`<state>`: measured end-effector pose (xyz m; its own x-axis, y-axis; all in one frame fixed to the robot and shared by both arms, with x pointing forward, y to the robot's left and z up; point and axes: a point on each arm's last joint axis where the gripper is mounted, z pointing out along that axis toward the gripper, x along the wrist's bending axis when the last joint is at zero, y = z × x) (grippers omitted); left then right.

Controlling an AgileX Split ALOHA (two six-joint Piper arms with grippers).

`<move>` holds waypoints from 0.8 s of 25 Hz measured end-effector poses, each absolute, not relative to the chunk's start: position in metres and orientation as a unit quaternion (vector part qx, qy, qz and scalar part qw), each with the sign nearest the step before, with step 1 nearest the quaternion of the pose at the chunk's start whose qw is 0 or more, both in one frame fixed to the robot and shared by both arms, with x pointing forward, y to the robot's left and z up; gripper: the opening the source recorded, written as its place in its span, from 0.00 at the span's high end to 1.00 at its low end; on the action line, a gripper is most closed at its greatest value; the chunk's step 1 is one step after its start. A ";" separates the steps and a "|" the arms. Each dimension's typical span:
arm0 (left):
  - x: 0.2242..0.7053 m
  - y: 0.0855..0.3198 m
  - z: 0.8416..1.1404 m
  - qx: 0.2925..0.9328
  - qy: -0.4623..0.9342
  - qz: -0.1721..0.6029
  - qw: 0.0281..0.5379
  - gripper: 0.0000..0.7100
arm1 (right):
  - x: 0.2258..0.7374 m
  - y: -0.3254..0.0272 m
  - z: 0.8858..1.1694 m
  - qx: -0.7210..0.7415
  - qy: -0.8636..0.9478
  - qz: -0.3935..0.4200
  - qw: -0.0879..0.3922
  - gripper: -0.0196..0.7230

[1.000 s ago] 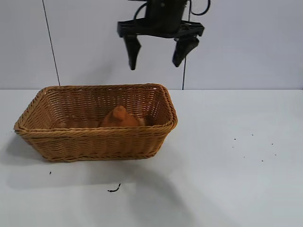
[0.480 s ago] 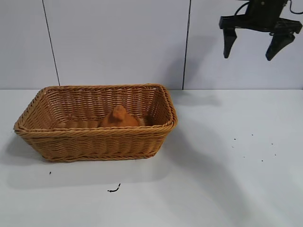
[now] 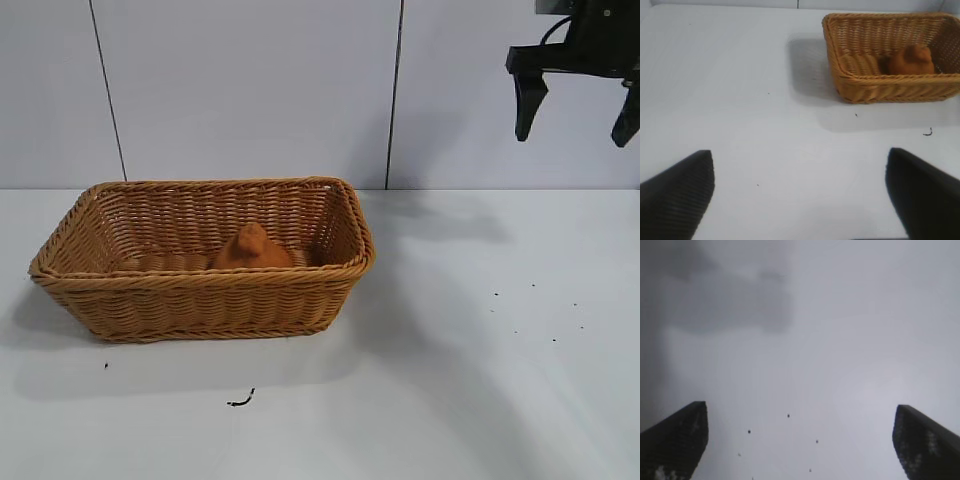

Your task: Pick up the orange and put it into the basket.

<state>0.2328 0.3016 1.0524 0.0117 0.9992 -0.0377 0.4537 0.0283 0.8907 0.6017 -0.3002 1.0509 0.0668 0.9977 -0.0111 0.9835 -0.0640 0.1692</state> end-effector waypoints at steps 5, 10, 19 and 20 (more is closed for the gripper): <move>0.233 0.302 1.052 0.599 0.606 0.356 0.383 0.06 | 0.520 -0.300 1.069 0.726 0.682 0.057 0.067 0.04; 0.233 0.302 1.052 0.599 0.606 0.356 0.383 0.06 | 0.434 -0.300 1.074 0.721 0.683 0.077 0.085 0.04; 0.233 0.302 1.052 0.599 0.606 0.356 0.383 0.06 | 0.323 -0.300 1.053 0.679 0.667 0.214 0.221 0.04; 0.233 0.302 1.052 0.599 0.606 0.356 0.383 0.06 | 0.314 -0.300 1.050 0.675 0.664 0.224 0.231 0.04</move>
